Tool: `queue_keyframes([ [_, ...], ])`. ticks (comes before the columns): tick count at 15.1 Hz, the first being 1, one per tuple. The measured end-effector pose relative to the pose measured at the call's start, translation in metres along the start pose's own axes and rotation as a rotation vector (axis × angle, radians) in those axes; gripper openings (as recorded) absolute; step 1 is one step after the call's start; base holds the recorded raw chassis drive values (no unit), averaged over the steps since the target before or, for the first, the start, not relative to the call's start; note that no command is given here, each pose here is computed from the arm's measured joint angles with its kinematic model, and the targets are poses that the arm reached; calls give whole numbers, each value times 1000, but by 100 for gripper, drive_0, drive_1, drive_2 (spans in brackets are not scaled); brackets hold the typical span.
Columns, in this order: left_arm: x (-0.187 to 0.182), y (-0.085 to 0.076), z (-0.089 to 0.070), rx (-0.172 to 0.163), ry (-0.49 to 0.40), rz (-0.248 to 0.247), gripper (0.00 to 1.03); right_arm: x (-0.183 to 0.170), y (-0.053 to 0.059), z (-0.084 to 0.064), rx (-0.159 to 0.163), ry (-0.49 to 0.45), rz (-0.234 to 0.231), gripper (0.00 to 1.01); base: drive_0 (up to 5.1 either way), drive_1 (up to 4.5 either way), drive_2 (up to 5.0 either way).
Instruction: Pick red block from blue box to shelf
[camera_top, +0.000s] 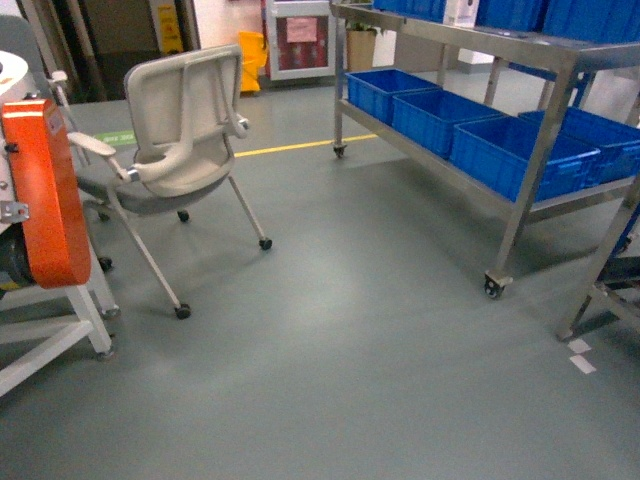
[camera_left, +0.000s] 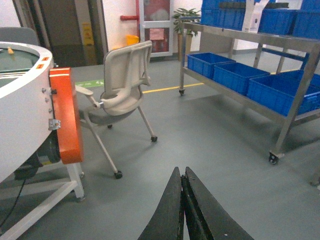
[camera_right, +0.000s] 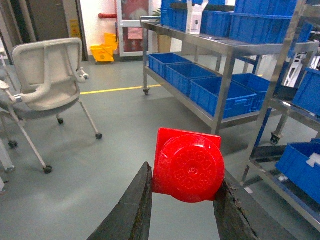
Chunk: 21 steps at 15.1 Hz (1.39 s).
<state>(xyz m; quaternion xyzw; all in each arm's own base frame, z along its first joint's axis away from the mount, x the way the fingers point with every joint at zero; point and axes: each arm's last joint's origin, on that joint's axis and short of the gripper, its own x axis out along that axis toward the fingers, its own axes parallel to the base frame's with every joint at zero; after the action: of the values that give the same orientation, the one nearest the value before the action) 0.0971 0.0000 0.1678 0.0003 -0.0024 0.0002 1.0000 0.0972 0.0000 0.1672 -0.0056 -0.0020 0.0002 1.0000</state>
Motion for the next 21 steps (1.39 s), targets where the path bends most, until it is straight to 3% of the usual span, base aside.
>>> queue_keyframes([
  [19,0,0,0,0,0,0,2,0,0,0,0,0,0,28,-3,426,-432],
  [21,0,0,0,0,0,0,2,0,0,0,0,0,0,28,-145,-145,-145],
])
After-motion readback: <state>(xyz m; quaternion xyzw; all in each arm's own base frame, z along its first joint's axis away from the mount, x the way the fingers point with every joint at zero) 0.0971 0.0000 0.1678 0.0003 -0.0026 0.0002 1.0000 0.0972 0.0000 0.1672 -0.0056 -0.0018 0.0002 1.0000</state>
